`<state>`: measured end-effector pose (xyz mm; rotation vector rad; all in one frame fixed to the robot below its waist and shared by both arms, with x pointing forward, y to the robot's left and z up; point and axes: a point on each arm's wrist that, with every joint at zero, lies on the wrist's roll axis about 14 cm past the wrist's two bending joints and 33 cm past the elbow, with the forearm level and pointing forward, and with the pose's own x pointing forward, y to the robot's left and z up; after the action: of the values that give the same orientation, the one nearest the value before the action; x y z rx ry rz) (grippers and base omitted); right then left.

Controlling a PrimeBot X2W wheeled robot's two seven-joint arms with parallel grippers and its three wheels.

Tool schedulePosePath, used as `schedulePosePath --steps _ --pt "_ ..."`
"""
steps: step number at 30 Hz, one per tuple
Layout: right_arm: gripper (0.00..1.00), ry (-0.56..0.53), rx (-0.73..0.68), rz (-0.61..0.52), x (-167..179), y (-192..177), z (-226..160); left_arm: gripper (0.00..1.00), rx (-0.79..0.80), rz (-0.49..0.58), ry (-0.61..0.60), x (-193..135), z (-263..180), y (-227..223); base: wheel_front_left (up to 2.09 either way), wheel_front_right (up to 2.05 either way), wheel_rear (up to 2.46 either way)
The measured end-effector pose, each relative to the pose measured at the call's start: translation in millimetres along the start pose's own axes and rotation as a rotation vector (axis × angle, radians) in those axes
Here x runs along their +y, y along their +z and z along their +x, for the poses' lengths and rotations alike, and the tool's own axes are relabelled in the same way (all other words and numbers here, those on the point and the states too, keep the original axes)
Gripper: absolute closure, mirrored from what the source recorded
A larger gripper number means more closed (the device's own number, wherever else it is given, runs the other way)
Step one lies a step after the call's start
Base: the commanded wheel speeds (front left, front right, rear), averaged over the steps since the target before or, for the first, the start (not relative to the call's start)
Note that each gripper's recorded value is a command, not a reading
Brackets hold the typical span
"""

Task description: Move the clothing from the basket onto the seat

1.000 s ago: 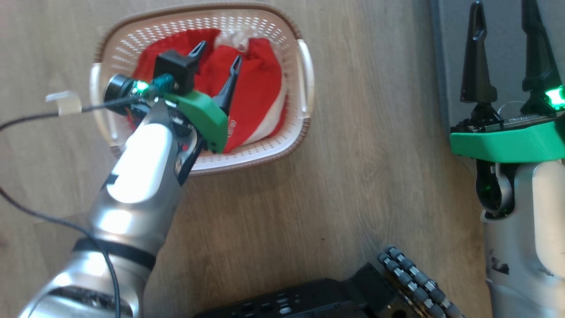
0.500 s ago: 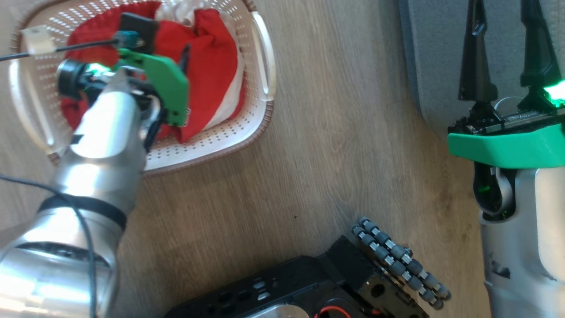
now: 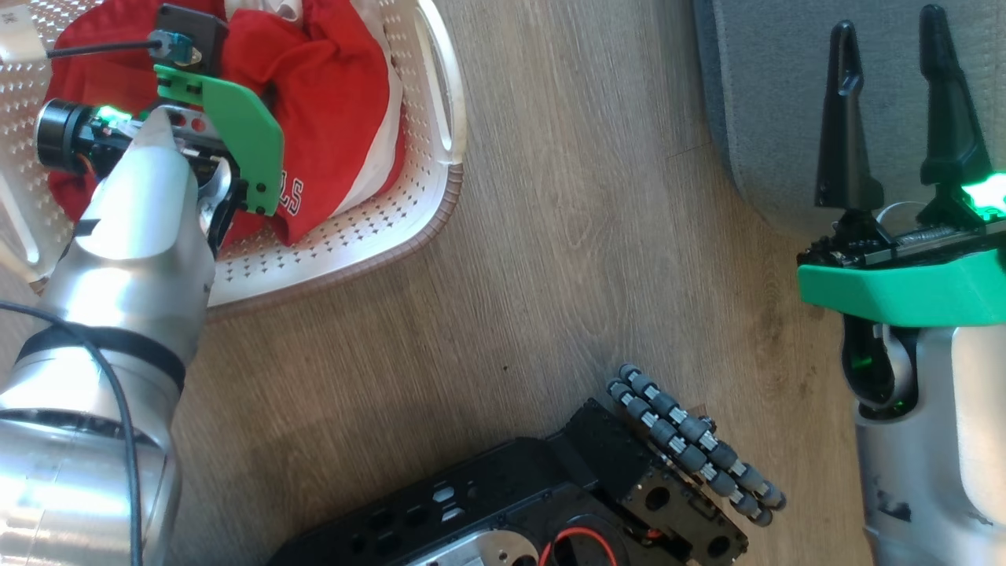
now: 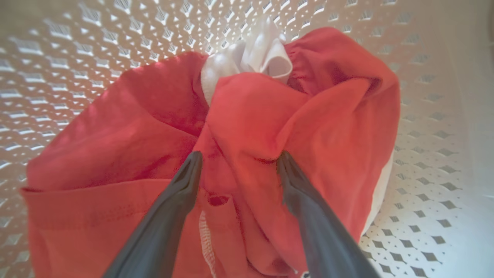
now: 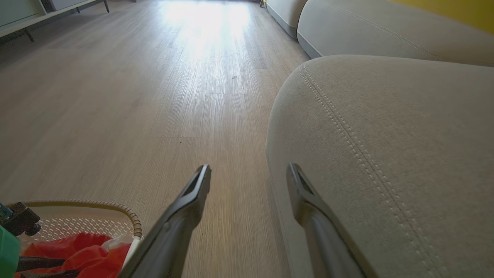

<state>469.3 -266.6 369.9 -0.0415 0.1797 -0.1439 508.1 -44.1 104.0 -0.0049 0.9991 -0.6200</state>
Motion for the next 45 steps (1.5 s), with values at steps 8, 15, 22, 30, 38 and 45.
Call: schedulePosePath --steps 8,15,22,30,38,45 --pt "0.0 -0.019 0.014 0.007 -5.2 -2.6 -7.0 0.15 0.022 0.025 -0.008 -3.9 1.3 -5.2 0.0 0.0 0.0" --pt "0.0 -0.021 0.021 0.011 -5.3 -5.4 -7.8 1.0 0.03 0.035 -0.028 -9.3 1.3 -8.6 0.0 0.0 0.0" --pt "0.0 -0.02 0.016 0.014 -4.8 -3.7 -7.0 1.0 -0.042 -0.012 -0.041 -12.0 -0.8 3.6 0.0 0.0 0.0" --pt "0.0 0.001 -0.028 0.004 1.1 10.9 0.8 1.0 -0.248 -0.048 -0.042 -10.1 -27.0 53.0 0.0 0.0 0.0" --pt "0.0 0.03 -0.114 -0.016 12.0 46.7 0.7 1.0 -0.418 -0.125 0.048 12.5 -101.2 90.4 0.0 0.0 0.0" --pt "0.0 0.052 -0.159 -0.019 21.5 72.5 -18.1 1.0 -0.599 -0.161 0.126 22.0 -188.9 112.9 0.0 0.0 0.0"
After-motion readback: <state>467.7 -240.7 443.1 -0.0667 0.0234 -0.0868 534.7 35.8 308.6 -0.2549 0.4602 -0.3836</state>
